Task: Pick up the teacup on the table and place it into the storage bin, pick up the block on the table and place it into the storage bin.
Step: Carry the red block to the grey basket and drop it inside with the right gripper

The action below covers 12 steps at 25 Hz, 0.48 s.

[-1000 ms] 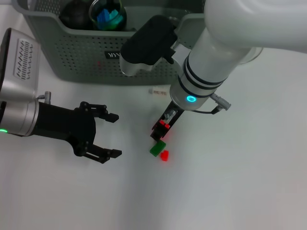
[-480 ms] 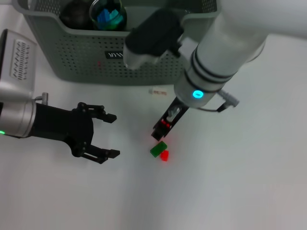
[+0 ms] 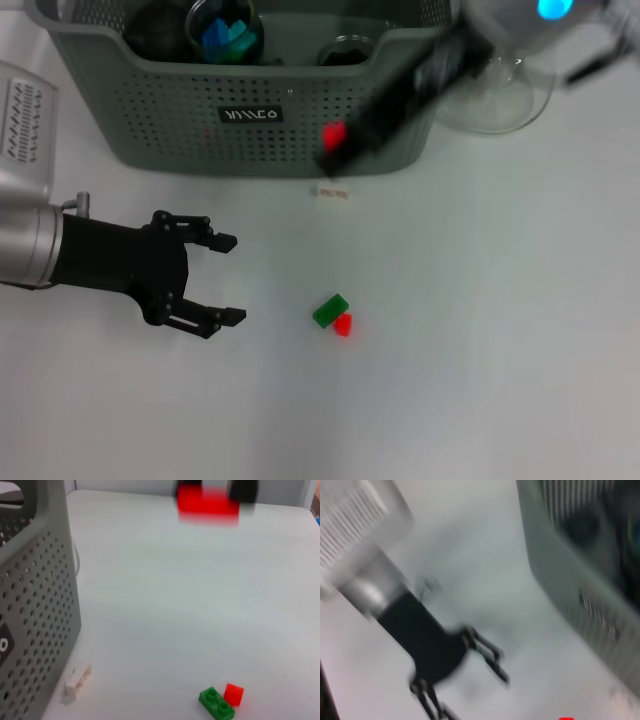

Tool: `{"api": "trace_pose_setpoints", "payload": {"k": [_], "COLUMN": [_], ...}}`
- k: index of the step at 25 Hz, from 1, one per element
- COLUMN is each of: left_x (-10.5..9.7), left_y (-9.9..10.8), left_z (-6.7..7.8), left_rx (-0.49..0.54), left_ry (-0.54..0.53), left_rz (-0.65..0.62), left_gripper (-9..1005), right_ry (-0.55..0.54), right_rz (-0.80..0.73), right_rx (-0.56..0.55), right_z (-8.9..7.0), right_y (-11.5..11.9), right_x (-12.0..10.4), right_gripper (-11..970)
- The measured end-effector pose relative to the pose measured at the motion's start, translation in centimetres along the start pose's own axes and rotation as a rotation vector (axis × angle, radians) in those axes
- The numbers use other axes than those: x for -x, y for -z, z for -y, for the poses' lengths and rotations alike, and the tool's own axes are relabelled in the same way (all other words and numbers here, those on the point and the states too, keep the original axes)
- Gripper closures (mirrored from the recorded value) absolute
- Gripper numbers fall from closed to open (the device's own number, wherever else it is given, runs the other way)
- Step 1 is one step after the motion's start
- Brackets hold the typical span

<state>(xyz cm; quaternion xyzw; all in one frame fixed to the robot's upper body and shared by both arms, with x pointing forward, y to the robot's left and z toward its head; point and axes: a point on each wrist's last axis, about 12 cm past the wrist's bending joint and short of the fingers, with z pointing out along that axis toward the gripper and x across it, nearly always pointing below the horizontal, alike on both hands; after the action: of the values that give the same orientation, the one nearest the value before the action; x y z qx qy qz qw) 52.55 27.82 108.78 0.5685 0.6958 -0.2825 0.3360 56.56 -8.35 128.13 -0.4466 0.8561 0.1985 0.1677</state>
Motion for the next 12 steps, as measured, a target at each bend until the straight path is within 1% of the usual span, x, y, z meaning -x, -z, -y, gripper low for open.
{"api": "trace_pose_setpoints", "payload": {"k": [1, 3, 6, 9, 12], "left_x": [0.0, 0.2, 0.3, 0.3, 0.4], "left_y": [0.0, -0.1, -0.1, -0.1, -0.1], "left_z": [0.0, 0.0, 0.1, 0.1, 0.1], "left_rx": [-0.001, -0.007, -0.012, -0.010, -0.013], "left_ry": [0.000, -0.004, -0.001, 0.000, -0.001], "left_rz": [0.002, 0.005, 0.011, 0.014, 0.017], "left_gripper": [111, 111, 111, 111, 111], "right_ry": [0.001, 0.000, -0.007, -0.052, -0.104], "right_rz": [0.055, 0.137, 0.244, 0.281, 0.251], "right_rx": [0.015, 0.029, 0.012, -0.063, -0.152], "right_z": [0.1, 0.6, 2.2, 4.8, 7.7], "right_y": [1.6, 3.5, 5.3, 5.7, 4.7], "right_x": [0.7, 1.7, 3.0, 4.0, 4.4], "right_gripper": [523, 523, 523, 523, 523]}}
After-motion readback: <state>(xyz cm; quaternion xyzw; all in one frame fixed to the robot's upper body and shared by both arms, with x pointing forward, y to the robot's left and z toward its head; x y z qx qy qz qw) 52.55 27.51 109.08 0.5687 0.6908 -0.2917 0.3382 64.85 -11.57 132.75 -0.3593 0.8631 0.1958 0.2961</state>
